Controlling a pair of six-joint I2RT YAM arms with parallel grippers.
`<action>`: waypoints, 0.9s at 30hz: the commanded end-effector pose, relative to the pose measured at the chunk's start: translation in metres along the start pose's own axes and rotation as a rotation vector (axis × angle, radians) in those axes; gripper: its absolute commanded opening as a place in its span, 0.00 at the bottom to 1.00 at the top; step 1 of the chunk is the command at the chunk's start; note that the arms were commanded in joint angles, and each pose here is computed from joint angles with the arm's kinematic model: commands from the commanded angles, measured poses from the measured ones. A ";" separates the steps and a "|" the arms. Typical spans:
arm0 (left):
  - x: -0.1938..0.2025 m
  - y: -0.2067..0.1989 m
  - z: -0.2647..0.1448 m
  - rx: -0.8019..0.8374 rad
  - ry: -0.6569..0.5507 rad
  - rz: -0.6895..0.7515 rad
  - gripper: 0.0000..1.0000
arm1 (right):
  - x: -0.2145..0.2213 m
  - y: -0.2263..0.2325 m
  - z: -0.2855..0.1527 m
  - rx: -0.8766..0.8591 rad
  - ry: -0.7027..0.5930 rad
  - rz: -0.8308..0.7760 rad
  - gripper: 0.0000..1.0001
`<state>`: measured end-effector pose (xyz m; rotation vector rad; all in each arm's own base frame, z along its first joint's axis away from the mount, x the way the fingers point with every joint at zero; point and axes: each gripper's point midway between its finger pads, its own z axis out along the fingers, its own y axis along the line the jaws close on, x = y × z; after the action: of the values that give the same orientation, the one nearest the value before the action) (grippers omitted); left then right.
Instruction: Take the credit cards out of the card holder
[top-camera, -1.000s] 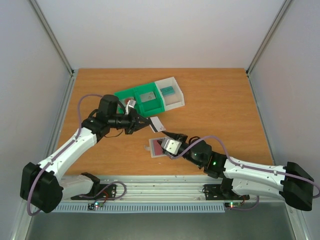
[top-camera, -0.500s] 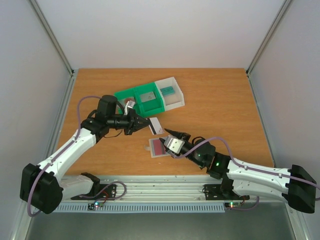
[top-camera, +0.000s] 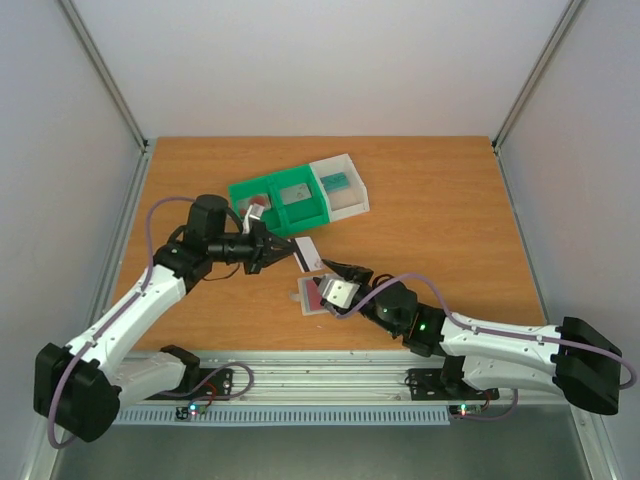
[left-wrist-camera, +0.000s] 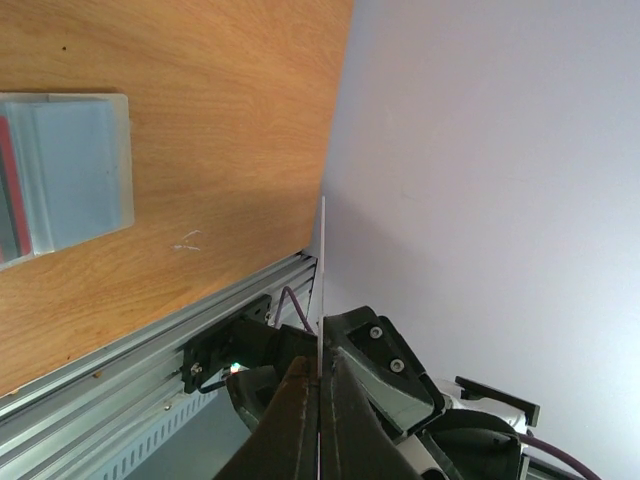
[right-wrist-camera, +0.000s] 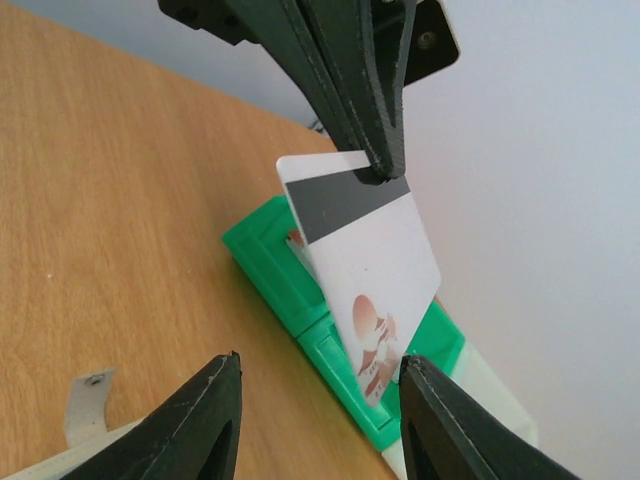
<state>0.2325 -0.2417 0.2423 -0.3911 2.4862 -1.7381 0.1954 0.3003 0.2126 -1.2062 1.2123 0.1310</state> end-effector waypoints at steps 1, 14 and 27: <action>0.005 -0.002 -0.004 0.024 0.007 -0.002 0.00 | -0.029 -0.018 0.001 0.085 -0.071 -0.037 0.43; 0.010 -0.006 -0.004 0.096 0.023 -0.019 0.00 | -0.033 0.000 0.010 0.072 -0.060 -0.136 0.01; 0.005 -0.041 -0.033 0.028 -0.118 0.268 0.98 | -0.058 -0.030 -0.012 -0.009 0.062 0.233 0.01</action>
<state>0.2237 -0.2370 0.2590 -0.3075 2.4116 -1.7449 0.1772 0.3132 0.2488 -1.1905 1.2047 0.1766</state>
